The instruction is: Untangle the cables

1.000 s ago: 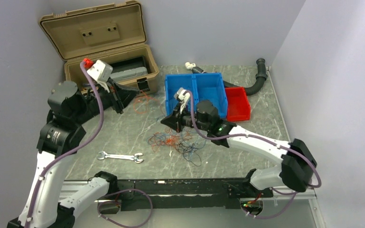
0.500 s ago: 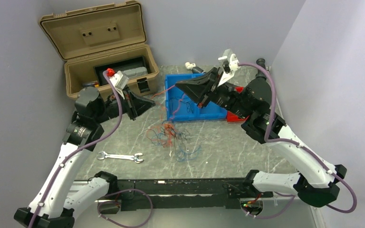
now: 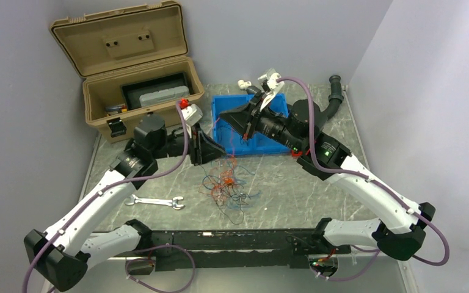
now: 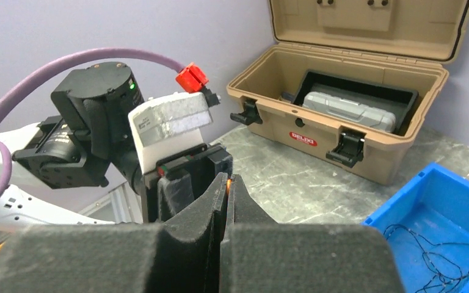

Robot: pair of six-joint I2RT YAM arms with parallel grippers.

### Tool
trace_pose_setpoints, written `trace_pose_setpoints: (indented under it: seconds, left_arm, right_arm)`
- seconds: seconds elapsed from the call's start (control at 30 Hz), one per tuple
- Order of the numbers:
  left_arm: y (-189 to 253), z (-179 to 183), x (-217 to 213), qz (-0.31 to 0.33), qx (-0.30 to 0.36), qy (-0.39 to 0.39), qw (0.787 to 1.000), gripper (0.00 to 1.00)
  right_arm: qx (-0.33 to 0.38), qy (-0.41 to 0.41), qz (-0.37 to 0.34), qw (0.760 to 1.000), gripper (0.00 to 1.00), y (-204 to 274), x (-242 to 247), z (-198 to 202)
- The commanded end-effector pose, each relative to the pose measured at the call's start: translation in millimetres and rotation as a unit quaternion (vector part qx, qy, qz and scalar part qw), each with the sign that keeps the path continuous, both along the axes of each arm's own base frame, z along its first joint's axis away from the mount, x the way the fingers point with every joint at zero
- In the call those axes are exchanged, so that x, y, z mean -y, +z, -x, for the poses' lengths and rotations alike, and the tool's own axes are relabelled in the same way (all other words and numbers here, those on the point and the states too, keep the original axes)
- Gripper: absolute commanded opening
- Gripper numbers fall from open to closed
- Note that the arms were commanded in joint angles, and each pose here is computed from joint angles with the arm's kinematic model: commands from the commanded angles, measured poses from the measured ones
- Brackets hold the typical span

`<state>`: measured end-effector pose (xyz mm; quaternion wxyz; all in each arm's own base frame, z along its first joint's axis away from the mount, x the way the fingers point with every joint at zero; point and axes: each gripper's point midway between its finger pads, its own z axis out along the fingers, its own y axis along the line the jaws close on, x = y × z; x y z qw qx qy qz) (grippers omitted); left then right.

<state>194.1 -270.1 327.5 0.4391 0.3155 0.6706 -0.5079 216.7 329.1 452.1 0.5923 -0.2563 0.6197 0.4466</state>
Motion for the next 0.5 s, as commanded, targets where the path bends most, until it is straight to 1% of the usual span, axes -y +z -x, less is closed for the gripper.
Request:
trace_pose_setpoints:
  seconds: [0.0, 0.03, 0.1, 0.17, 0.23, 0.37, 0.47]
  left_arm:
    - [3.8, -5.1, 12.1, 0.008, 0.042, 0.001, 0.999, 0.41]
    - [1.7, -5.1, 13.4, 0.008, 0.043, 0.000, 0.999, 0.52]
    - [-1.5, -6.9, 13.9, 0.006, 0.046, 0.006, 0.999, 0.68]
    - [-3.5, -7.1, 14.4, 0.005, 0.051, 0.006, 0.999, 0.75]
    - [-6.0, -8.8, 15.6, 0.002, 0.052, 0.007, 0.999, 0.78]
    - [-12.4, -12.3, 20.6, -0.005, 0.043, 0.005, 0.999, 0.79]
    - [-11.1, -15.8, 27.4, 0.004, 0.046, 0.000, 0.999, 0.78]
  right_arm:
    - [0.000, -0.014, -0.026, 1.000, 0.00, 17.9, 4.7, -1.8]
    - [-0.002, -0.014, -0.027, 1.000, 0.00, 17.3, 4.8, -1.9]
    - [-0.005, -0.014, -0.026, 1.000, 0.00, 16.1, 4.0, -2.4]
    - [-0.006, -0.012, -0.028, 1.000, 0.00, 16.9, 3.3, -1.7]
    - [-0.006, -0.012, -0.030, 0.999, 0.00, 18.1, 3.1, -1.9]
    - [-0.008, -0.009, -0.034, 0.999, 0.00, 20.4, 1.9, -1.5]
    - [-0.012, -0.006, -0.038, 0.999, 0.00, 20.7, -0.1, -1.4]
